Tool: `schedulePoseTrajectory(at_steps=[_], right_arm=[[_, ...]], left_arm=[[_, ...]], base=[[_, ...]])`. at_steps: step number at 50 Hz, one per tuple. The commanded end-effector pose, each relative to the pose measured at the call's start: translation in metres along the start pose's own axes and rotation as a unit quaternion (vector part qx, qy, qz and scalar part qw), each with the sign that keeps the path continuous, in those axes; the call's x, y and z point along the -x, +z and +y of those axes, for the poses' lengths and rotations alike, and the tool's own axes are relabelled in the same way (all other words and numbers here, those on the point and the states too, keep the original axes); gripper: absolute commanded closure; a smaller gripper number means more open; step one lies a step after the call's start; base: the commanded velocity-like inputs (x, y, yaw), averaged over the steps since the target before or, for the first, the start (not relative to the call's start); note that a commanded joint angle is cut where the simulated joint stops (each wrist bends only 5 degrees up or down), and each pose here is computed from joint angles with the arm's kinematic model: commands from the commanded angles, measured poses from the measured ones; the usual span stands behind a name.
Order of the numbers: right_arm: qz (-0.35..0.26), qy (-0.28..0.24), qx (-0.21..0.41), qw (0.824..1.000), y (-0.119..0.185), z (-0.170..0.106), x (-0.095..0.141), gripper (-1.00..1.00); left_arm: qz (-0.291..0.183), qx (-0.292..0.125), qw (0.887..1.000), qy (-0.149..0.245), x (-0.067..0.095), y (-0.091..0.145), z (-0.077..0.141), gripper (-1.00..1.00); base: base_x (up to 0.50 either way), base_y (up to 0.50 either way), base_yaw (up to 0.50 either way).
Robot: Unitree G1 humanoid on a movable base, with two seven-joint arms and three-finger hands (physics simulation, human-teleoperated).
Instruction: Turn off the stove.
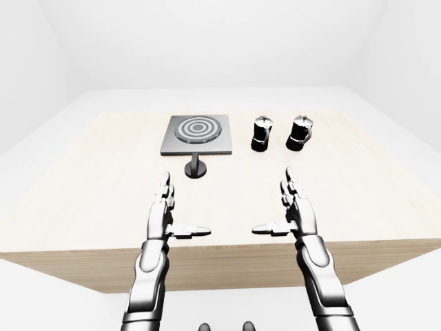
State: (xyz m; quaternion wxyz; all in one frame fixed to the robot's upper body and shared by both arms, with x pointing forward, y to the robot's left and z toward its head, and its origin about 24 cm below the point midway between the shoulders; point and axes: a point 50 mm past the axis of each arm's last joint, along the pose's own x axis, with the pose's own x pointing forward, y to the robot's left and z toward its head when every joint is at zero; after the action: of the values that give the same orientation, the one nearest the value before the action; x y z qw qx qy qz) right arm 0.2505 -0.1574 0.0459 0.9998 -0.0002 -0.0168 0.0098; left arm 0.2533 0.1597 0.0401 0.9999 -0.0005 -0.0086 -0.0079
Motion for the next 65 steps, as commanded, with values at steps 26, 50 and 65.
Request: schedulePoseTrajectory(at_steps=[26, 50, 65], right_arm=[[-0.001, 0.001, 0.0, 1.0, -0.0009, -0.0002, -0.0003, -1.0], [-0.001, 0.001, 0.001, 1.0, 0.0006, 0.0004, -0.0001, -1.0], [0.0, 0.0, 0.001, 1.0, -0.0006, -0.0002, -0.0003, -1.0]], left_arm=[[-0.002, -0.001, 1.0, -0.001, 0.0006, 0.0004, -0.0002, -1.0], [-0.004, 0.001, 1.0, -0.001, 0.0005, 0.0002, -0.0002, -1.0], [-0.004, 0.001, 1.0, -0.002, 0.0003, -0.0001, -0.0002, -1.0]], base=[[0.04, 0.18, 0.0], [0.05, 0.11, 0.0], [0.05, 0.11, 0.0]])
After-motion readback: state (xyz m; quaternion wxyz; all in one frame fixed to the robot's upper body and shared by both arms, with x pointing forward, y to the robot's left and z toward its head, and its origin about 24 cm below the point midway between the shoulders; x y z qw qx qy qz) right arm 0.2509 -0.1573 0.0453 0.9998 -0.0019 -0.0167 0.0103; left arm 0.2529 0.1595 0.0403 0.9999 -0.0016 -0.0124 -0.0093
